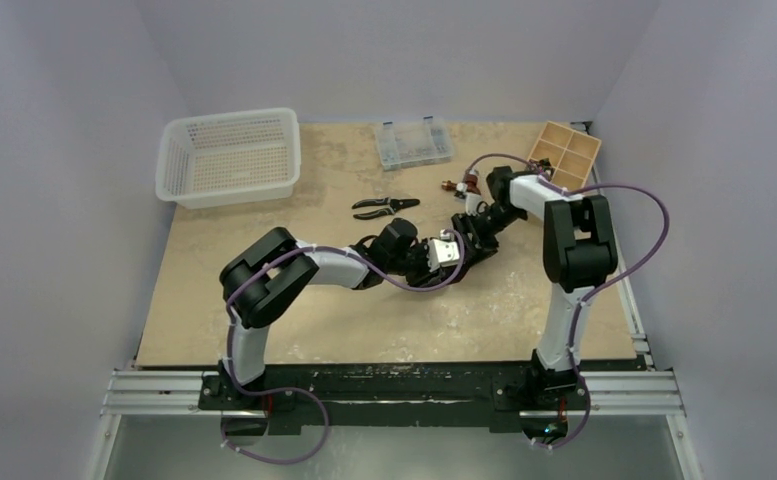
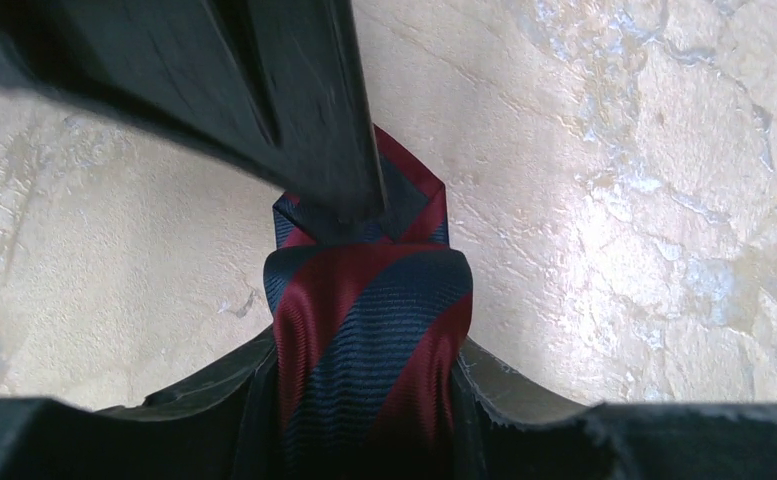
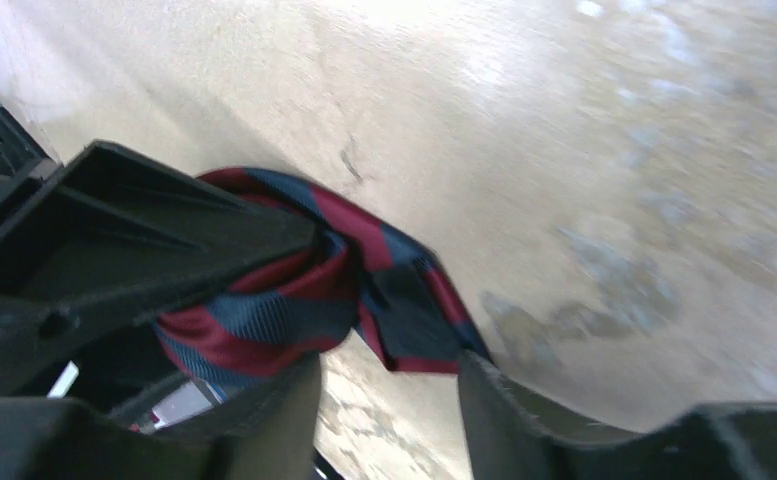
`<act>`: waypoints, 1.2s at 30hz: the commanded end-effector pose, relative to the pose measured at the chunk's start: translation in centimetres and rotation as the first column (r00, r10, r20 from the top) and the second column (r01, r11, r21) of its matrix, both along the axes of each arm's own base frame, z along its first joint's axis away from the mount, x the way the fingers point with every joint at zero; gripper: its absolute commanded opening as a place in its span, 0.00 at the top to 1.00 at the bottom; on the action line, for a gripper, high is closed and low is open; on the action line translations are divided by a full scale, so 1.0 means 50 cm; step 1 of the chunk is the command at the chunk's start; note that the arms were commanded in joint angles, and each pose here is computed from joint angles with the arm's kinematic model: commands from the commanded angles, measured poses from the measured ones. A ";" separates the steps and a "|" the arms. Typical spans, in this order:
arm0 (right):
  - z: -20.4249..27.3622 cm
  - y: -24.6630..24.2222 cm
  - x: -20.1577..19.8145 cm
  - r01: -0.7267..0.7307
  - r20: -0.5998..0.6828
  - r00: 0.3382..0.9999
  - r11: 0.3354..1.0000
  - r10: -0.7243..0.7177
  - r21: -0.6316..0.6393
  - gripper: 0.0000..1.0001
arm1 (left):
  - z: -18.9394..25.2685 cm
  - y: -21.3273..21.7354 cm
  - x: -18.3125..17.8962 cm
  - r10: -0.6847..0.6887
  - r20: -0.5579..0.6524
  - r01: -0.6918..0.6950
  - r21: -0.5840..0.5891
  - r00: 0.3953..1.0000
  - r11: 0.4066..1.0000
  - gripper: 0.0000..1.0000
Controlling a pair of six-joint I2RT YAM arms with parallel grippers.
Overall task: Roll the ties
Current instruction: Roll the tie at the center of the board, then pick up the tie at the center of the board.
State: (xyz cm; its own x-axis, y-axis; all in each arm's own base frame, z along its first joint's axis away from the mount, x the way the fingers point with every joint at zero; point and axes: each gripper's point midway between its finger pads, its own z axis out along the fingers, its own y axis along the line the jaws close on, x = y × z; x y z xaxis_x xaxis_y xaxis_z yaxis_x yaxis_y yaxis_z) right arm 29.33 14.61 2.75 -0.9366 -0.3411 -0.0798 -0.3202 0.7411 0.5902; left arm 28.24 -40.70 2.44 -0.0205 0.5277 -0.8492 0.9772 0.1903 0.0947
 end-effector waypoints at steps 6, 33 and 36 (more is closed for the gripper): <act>0.048 -0.037 0.021 0.139 0.029 0.989 0.985 -0.142 0.102 0.14 | -0.116 0.091 -0.042 -0.027 -0.057 0.040 0.243 0.998 0.969 0.93; 0.109 0.100 -0.047 0.029 -0.082 0.997 0.866 0.014 0.500 0.19 | -0.126 0.082 -0.044 -0.043 -0.084 0.063 0.248 0.996 0.967 0.93; 0.076 0.097 -0.044 0.019 -0.072 0.997 0.906 0.012 0.422 0.20 | -0.126 0.082 -0.044 -0.043 -0.085 0.063 0.248 0.995 0.967 0.93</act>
State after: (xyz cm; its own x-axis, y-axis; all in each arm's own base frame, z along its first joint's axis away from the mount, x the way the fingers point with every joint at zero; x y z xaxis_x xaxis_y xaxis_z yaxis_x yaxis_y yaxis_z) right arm 27.19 18.82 6.41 -0.9573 -0.2610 -0.1241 -0.2240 0.3988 0.8892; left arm 28.29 -40.60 2.28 0.0516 0.5695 -0.8204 0.9800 0.1291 0.1513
